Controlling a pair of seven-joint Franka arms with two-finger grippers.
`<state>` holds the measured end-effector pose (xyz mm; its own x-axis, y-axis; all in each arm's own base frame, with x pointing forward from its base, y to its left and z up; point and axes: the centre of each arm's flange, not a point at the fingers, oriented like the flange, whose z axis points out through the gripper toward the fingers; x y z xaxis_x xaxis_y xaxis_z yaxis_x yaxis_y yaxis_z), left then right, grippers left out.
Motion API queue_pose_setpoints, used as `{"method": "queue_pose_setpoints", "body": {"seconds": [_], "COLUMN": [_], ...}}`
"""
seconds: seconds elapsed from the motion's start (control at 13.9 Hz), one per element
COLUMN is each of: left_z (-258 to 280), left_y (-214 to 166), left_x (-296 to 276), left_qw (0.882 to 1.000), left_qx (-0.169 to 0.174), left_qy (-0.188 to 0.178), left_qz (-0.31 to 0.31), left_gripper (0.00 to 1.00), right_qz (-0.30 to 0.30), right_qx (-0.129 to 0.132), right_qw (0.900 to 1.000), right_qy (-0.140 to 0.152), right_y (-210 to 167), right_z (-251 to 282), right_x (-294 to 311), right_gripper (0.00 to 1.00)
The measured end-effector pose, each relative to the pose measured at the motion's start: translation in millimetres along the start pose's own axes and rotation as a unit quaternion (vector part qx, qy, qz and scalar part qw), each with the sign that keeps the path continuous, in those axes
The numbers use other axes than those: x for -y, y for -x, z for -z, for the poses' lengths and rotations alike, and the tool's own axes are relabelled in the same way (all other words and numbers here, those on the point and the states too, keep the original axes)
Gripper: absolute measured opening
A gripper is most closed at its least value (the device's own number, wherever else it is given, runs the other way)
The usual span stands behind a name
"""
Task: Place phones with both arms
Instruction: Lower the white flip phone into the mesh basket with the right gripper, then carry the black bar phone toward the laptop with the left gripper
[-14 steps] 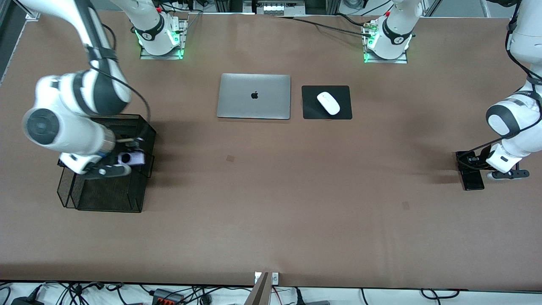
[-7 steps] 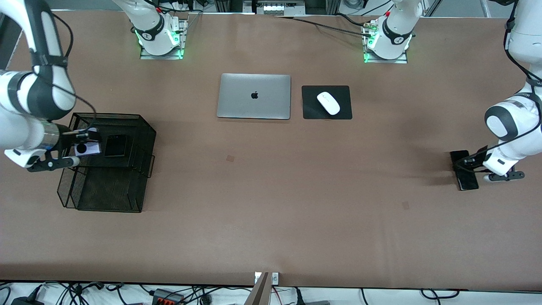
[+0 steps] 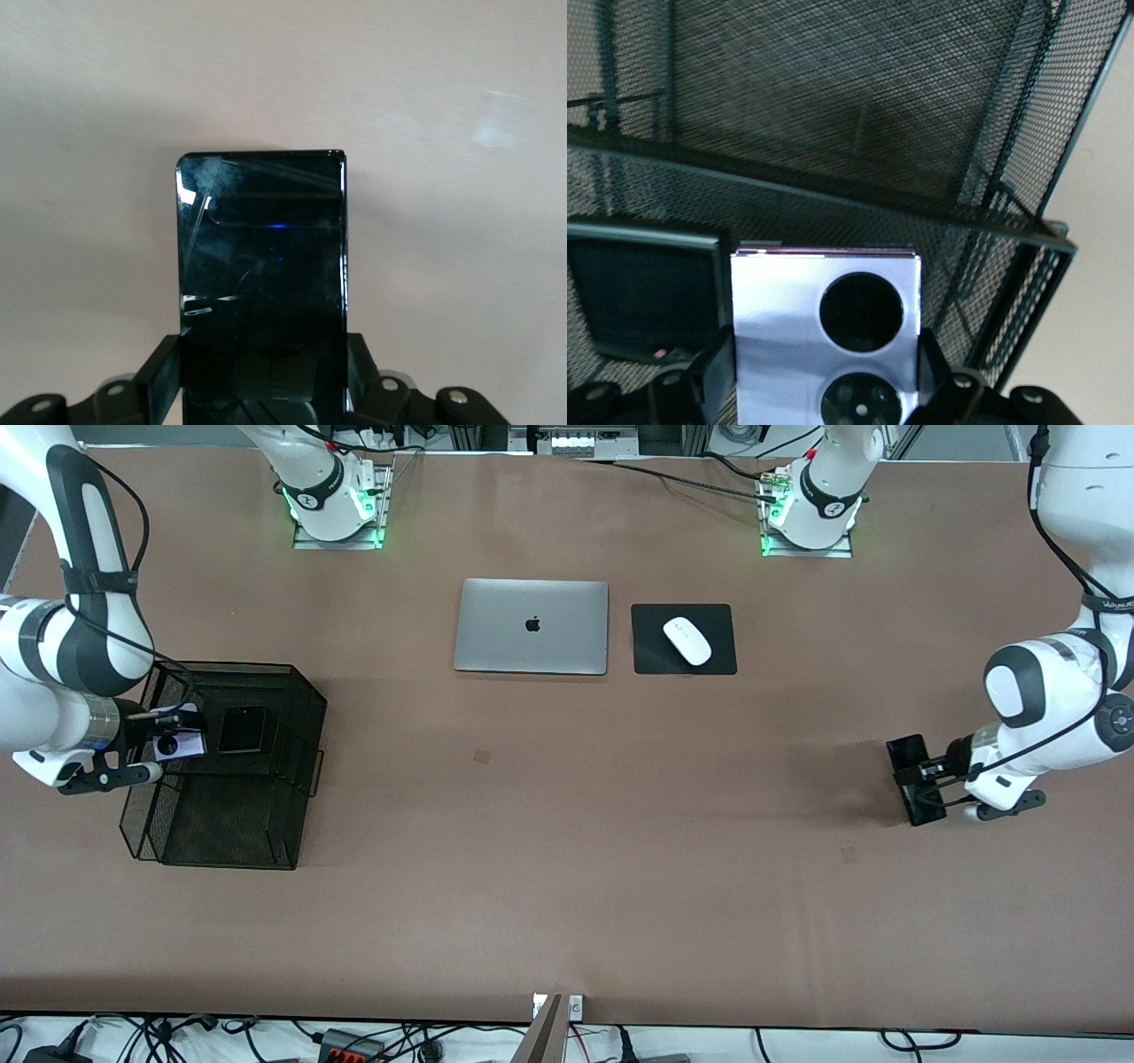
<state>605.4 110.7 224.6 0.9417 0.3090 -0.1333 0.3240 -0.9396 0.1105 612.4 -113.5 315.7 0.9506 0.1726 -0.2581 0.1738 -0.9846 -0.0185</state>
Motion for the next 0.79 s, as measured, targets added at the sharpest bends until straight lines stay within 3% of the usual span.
{"method": "queue_pose_setpoints", "body": {"seconds": [0.22, 0.36, 0.43, 0.65, 0.79], "left_z": [8.2, 17.1, 23.2, 37.2, 41.2], "left_y": [13.3, 28.4, 37.8, 62.3, 75.8], "left_x": [-50.8, -102.5, -134.2, -211.7, -248.3], "left_qw": [0.999, 0.996, 0.994, 0.990, 0.986], "left_qx": [0.017, 0.024, 0.025, 0.022, 0.016], "left_qy": [0.008, 0.004, 0.000, -0.004, -0.003], "left_qz": [0.046, 0.085, 0.103, 0.136, 0.163], "left_gripper": [0.78, 0.78, 0.78, 0.78, 0.78], "right_qz": [-0.004, -0.006, -0.005, -0.007, -0.004], "right_qx": [0.003, -0.001, -0.004, -0.014, -0.041], "right_qw": [1.000, 1.000, 1.000, 1.000, 0.999], "right_qy": [-0.003, -0.002, -0.001, 0.000, 0.000], "right_y": [-0.3, 0.1, -0.2, 0.8, -4.8], "right_z": [-11.5, -6.4, 1.8, 55.5, 102.9], "right_x": [-11.1, -12.7, -12.1, -1.7, 22.0], "right_gripper": [0.84, 0.99, 1.00, 1.00, 1.00]}}
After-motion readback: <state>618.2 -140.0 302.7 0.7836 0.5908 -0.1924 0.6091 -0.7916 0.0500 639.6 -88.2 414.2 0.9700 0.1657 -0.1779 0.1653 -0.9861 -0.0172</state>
